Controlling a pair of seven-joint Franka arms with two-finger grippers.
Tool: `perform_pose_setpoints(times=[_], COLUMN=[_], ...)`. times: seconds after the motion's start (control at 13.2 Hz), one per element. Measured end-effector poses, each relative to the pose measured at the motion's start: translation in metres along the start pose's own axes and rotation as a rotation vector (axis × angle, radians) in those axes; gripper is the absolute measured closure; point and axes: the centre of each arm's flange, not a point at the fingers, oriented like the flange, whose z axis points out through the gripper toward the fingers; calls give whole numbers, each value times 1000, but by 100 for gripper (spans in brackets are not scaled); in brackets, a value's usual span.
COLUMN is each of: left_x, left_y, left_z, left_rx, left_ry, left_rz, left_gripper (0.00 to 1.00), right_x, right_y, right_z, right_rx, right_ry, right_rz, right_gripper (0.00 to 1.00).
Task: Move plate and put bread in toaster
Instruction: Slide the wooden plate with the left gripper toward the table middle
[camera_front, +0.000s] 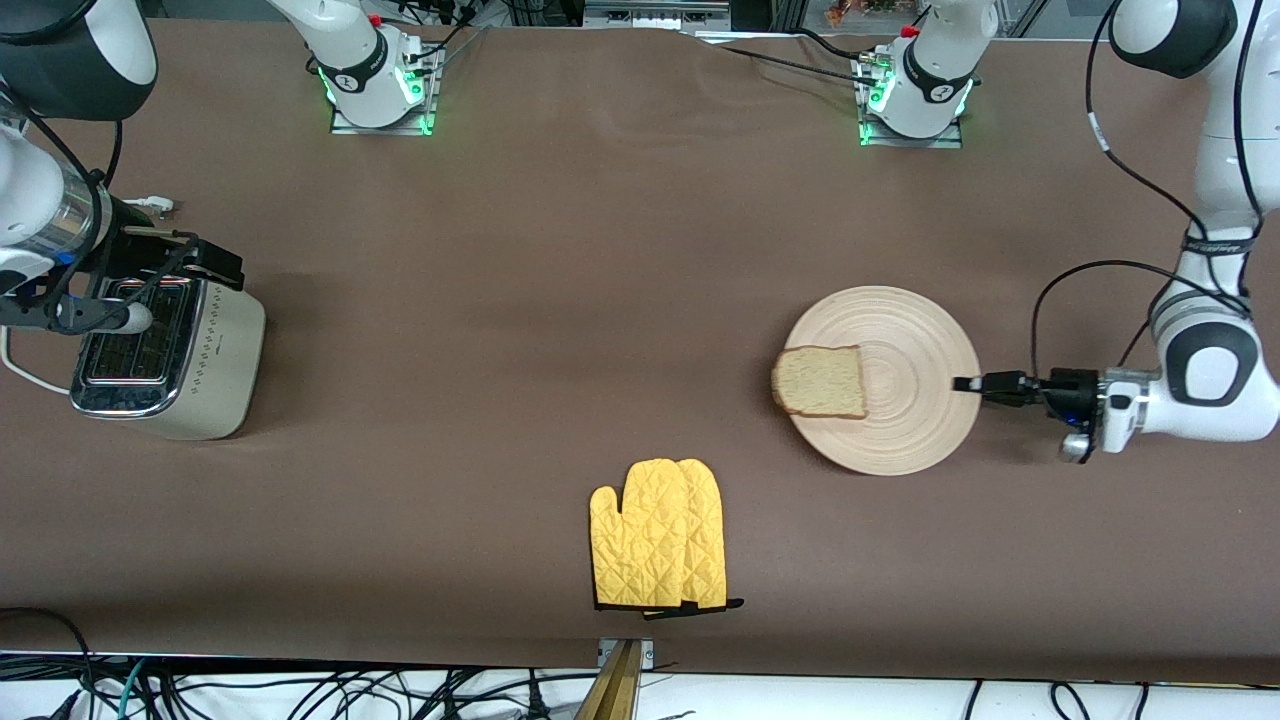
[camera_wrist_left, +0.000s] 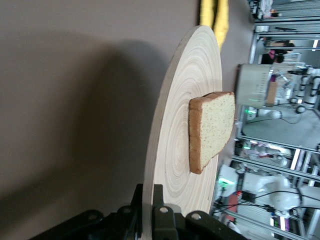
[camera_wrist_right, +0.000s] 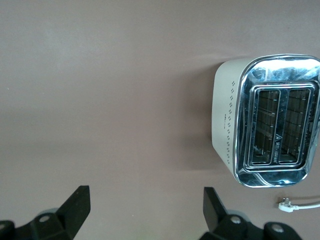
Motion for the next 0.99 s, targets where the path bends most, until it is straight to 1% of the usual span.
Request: perform_pose_setpoints(times=[0.15, 0.23, 0.38, 0.53, 0.61, 0.68, 0.84, 0.91, 0.99], left_x=[24, 34, 52, 62, 62, 61, 57, 57, 57], left_y=[38, 51, 61, 68, 65, 59, 39, 39, 40], left_z=[59, 92, 161, 221, 245, 265, 295, 299, 301], left_rx=[-61, -62, -23, 21, 19, -12, -96, -125, -129], left_ry=[-39, -55, -67, -59, -56, -50, -21, -9, -8], left_rz=[15, 27, 49, 92, 118, 142, 183, 188, 202], left_gripper=[91, 91, 91, 91, 91, 91, 91, 91, 83], right_x=[7, 10, 11, 12, 12, 13, 15, 17, 19], right_y=[-2, -2, -2, -1, 0, 1, -1, -4, -8], right_z=[13, 19, 22, 22, 22, 24, 29, 34, 41], right_rx=[-1, -1, -2, -1, -1, -1, -2, 2, 17], right_ry=[-22, -30, -35, -33, -34, -37, -47, -56, -67], right_rz=[-2, -2, -3, 0, 2, 2, -1, -5, -8], right_gripper=[0, 0, 0, 0, 0, 0, 0, 0, 0])
